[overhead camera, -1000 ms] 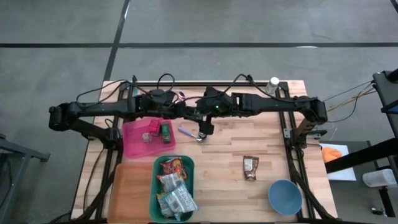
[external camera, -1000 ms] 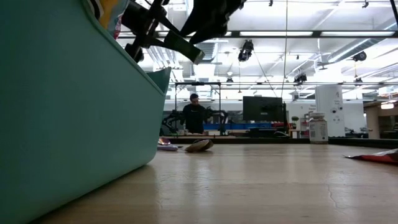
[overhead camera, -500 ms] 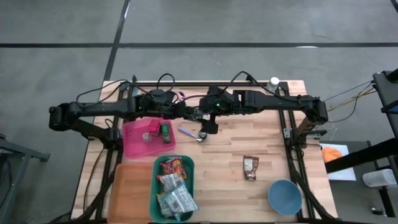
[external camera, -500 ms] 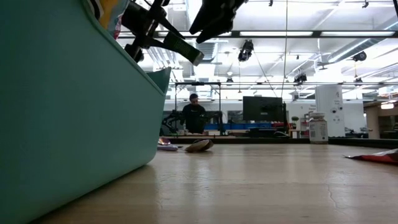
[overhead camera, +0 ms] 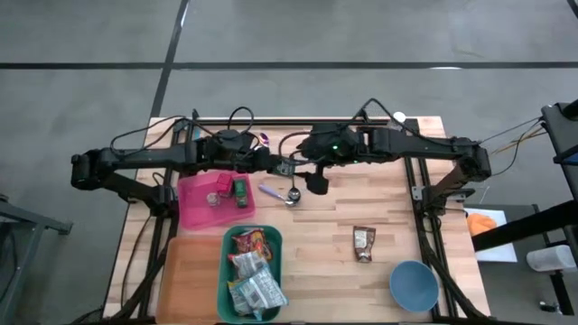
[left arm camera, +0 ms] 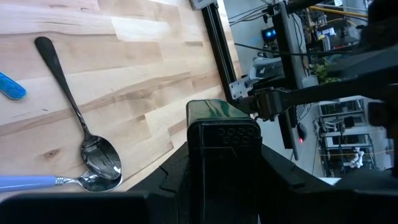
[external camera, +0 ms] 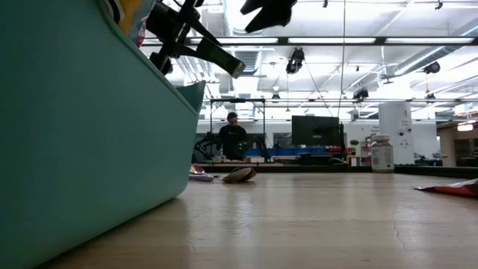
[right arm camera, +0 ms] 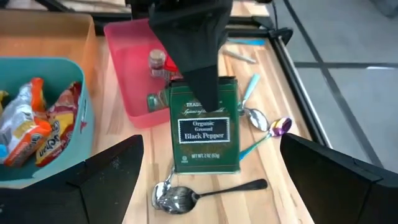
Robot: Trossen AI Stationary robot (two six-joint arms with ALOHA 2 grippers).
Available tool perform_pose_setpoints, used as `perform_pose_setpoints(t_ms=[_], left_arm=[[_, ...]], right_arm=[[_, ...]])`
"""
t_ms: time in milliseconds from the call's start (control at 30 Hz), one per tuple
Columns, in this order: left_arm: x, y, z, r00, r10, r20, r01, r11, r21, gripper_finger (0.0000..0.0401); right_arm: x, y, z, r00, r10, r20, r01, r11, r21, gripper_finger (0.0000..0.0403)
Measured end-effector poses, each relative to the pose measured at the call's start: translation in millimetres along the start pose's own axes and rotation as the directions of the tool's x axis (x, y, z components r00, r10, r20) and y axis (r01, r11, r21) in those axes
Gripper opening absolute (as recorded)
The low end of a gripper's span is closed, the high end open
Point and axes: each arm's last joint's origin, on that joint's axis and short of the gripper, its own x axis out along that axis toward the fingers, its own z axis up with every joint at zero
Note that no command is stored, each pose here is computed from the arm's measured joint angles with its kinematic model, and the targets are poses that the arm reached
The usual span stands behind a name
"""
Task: Pick & Place Food Item
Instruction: Put the green seasoning can into the pink bin
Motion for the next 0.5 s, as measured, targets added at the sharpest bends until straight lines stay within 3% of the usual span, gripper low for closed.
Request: perform_pose_setpoints(t_ms=[233, 500], left_arm=[[-0.3, -0.2, 0.1, 1.0, -0.001, 0.001, 0.001, 1.0, 0.003, 0.0123], [-0.7, -0.3, 0.2, 1.0, -0.002, 0.001, 0.002, 1.0, 0.003, 0.0118]], right_arm=[[-29.2, -2.8, -7.2, 0.995, -0.005, 0.099, 0.005, 1.0, -0.003, 0.0376], [-61.9, -8.2, -37.1, 0.974, -0.029, 0.227, 0.015, 0.998, 0.062, 0.0376]])
